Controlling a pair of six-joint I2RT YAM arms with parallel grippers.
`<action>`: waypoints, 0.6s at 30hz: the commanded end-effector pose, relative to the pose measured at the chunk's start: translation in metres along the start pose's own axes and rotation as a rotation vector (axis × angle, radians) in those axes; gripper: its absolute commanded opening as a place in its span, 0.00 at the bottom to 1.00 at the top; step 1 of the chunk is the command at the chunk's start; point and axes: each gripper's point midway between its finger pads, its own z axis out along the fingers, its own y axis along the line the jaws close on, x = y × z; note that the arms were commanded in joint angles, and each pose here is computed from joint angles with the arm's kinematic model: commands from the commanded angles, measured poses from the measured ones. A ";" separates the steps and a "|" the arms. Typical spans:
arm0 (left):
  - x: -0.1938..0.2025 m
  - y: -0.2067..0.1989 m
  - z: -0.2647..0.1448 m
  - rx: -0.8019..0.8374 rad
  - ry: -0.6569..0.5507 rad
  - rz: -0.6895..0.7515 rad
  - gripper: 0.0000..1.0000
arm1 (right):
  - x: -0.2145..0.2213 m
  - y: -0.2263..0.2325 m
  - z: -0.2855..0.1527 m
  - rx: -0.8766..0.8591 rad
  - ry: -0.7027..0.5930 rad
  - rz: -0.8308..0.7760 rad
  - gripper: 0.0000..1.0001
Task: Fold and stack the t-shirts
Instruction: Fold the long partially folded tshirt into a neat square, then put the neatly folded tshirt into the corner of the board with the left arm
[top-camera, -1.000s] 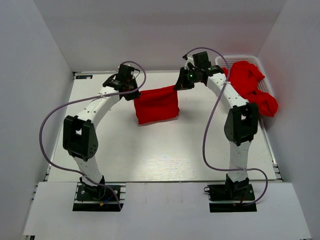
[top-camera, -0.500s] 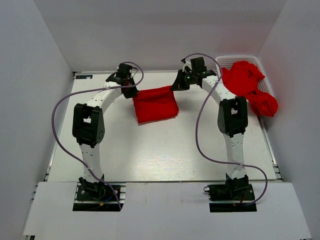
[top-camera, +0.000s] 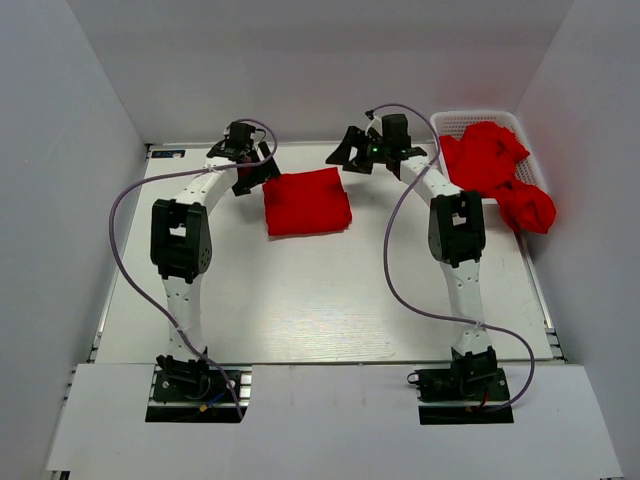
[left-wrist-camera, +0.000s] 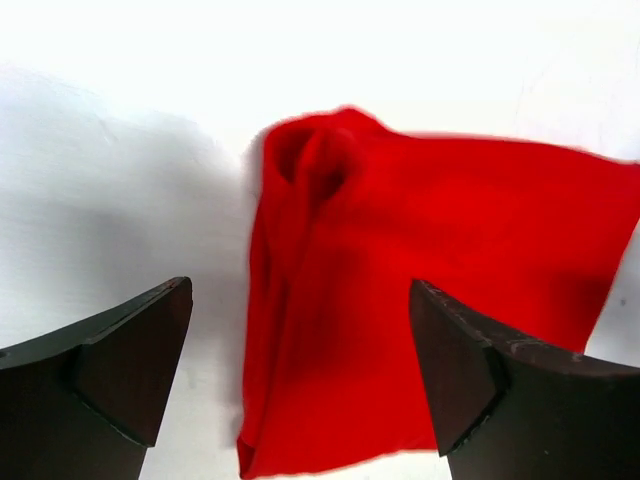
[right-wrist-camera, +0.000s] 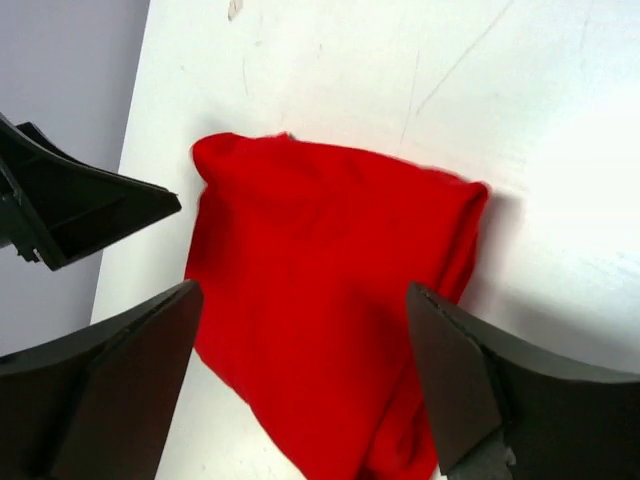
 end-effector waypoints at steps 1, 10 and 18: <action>-0.058 -0.011 -0.029 0.033 -0.149 -0.029 0.99 | -0.063 0.037 -0.016 -0.078 -0.157 -0.106 0.90; -0.031 -0.022 -0.035 0.138 -0.078 0.161 0.99 | -0.046 0.050 -0.058 0.039 -0.109 -0.199 0.90; 0.023 -0.001 -0.018 0.109 0.039 0.248 0.99 | 0.009 0.039 -0.105 0.161 -0.027 -0.226 0.90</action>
